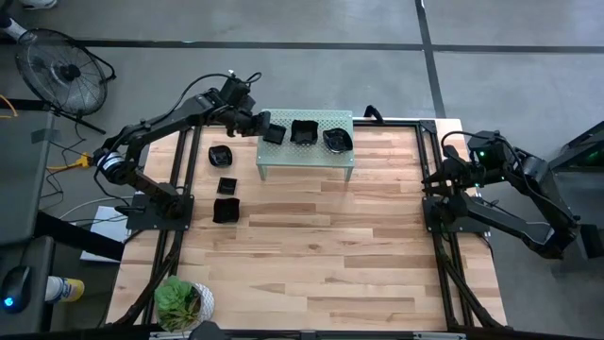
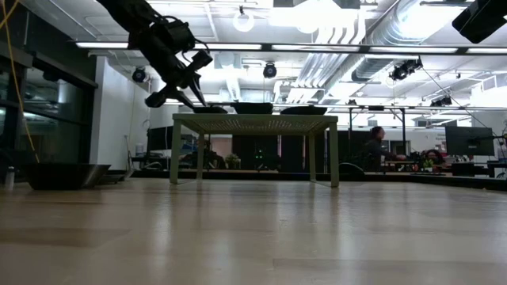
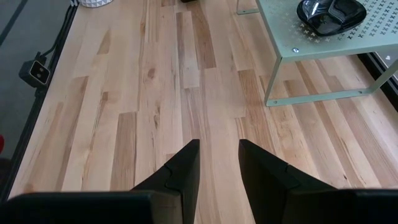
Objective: Pick & Place Mini shaped plates
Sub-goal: Stack the square shaped plate on top of the square shaped plate on the shelf
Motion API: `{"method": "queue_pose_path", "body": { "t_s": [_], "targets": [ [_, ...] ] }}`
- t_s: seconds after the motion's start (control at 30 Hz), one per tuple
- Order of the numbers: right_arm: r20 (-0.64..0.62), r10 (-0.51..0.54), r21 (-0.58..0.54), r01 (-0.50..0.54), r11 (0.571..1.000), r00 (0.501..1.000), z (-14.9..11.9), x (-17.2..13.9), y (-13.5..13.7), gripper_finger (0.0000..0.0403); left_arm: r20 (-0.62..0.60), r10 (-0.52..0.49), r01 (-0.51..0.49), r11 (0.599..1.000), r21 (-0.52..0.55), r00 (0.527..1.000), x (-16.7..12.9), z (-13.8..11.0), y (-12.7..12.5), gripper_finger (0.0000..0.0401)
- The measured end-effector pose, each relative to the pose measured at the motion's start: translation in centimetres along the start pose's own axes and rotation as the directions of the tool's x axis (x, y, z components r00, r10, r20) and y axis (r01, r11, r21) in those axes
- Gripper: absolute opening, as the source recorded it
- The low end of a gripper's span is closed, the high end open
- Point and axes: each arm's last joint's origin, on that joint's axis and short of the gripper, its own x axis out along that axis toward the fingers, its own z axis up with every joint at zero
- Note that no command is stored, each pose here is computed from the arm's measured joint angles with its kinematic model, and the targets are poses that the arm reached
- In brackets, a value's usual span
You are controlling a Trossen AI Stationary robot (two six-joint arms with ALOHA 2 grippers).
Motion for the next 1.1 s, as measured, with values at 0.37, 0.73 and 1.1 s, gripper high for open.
{"method": "queue_pose_path", "body": {
  "t_s": [0.37, 0.73, 1.1],
  "targets": [
    [0.000, 0.000, 0.000, 0.000, 1.000, 1.000, 0.0, 0.0, 0.0, 0.0106, 0.007, 0.034, -0.034, 0.999, -0.007, 0.999, -1.4, -0.6, 0.0, 0.0097],
    [0.000, 0.000, 0.000, 0.000, 1.000, 1.000, 0.0, 0.0, 0.0, 0.0106, 0.043, 0.013, -0.013, 1.000, 0.003, 0.999, -2.6, -0.9, -0.5, 0.0097],
    [0.000, 0.000, 0.000, 0.000, 1.000, 1.000, 0.0, 0.0, 0.0, 0.0106, 0.165, 0.231, -0.219, 0.971, -0.092, 0.959, -3.1, -1.0, 0.4, 0.0097]
  ]
}}
